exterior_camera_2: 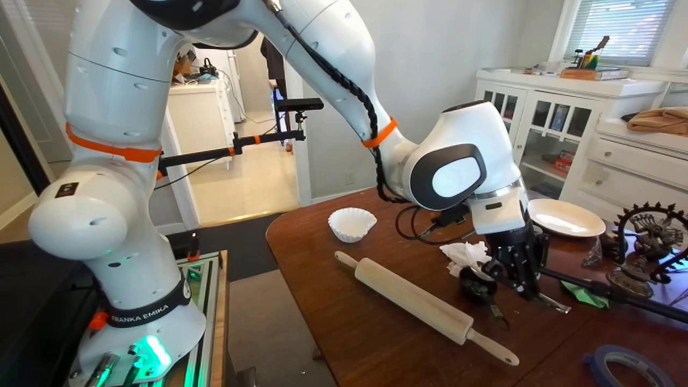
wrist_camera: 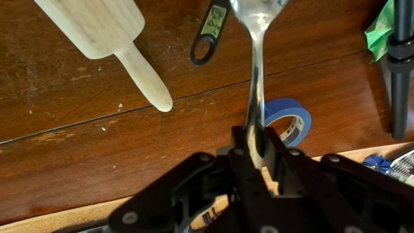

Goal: Use the spoon to scoop some contents in the small pot

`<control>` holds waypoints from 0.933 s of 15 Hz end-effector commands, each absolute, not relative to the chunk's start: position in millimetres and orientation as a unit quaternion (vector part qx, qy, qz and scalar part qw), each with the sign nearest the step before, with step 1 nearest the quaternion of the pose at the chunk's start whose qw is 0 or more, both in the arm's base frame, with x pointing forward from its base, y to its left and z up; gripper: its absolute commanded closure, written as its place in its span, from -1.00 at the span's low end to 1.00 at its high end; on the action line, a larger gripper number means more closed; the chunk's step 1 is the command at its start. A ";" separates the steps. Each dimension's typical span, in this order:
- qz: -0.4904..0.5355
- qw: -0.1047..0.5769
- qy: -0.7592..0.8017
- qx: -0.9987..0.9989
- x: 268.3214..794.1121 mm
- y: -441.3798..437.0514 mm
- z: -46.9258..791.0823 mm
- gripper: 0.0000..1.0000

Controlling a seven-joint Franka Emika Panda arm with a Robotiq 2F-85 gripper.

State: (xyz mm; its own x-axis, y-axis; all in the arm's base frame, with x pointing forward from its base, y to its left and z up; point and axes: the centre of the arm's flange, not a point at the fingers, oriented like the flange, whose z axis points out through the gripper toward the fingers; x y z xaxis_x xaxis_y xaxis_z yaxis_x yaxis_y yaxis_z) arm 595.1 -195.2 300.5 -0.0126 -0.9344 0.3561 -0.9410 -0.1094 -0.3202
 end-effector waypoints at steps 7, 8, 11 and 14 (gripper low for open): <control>0.315 0.023 -0.618 0.720 642.8 -170.5 254.3 0.91; 0.328 0.024 -0.614 0.718 643.4 -171.5 250.7 0.91; 0.354 0.026 -0.602 0.716 643.2 -173.3 243.8 0.91; 0.363 0.029 -0.591 0.720 638.6 -169.9 241.1 0.91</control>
